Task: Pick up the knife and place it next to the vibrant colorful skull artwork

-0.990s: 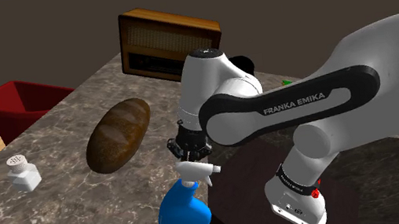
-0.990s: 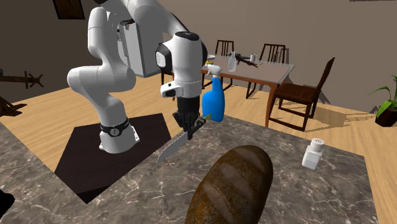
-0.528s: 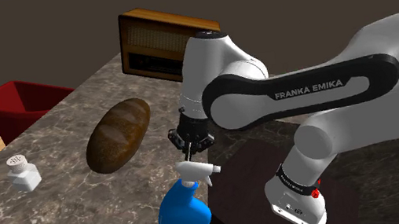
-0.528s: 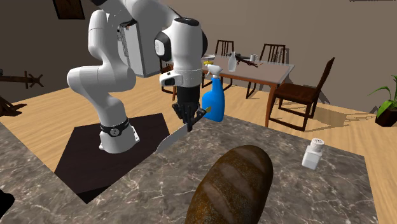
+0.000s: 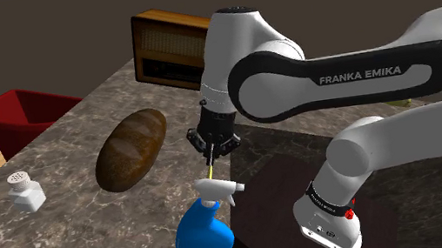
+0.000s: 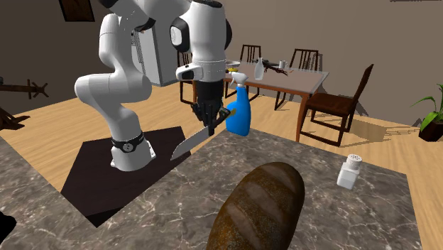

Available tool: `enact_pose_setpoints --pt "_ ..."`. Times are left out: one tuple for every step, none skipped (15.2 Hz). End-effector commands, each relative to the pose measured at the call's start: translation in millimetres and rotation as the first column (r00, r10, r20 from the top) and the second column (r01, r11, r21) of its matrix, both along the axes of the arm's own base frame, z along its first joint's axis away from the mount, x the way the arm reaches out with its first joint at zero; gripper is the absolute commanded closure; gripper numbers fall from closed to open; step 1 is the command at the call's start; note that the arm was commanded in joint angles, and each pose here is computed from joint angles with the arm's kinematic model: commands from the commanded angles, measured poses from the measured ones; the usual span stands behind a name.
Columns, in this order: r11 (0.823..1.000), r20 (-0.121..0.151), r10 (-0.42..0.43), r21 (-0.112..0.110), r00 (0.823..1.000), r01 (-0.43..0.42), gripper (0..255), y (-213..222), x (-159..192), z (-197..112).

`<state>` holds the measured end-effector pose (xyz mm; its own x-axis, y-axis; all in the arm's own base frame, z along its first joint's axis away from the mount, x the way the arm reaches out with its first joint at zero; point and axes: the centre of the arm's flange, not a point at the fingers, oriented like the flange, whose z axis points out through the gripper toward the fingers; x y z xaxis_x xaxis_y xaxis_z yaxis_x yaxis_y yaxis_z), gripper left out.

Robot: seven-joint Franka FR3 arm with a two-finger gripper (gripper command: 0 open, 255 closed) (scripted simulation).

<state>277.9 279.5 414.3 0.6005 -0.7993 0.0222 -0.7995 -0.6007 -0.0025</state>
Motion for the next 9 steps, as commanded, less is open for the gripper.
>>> enact_pose_setpoints --pt "1.000 -0.001 0.000 0.000 1.000 0.000 255 0 -1 10" --pt "1.000 -0.001 0.000 0.000 1.000 0.000 255 0 -1 16" --pt "1.000 -0.001 0.000 0.000 1.000 0.000 255 0 -1 21" --pt "1.000 -0.001 0.000 0.000 1.000 0.000 255 0 -1 26" --pt "1.000 -0.001 0.000 0.000 1.000 0.000 255 0 -1 32" --pt "1.000 -0.001 0.000 0.000 1.000 0.000 255 0 -1 37" --pt "1.000 -0.001 0.000 0.000 1.000 0.000 255 0 -1 42" --pt "1.000 -0.001 0.000 0.000 1.000 0.000 255 0 -1 47" --pt "1.000 -0.001 0.000 0.000 1.000 0.000 255 0 -1 53"
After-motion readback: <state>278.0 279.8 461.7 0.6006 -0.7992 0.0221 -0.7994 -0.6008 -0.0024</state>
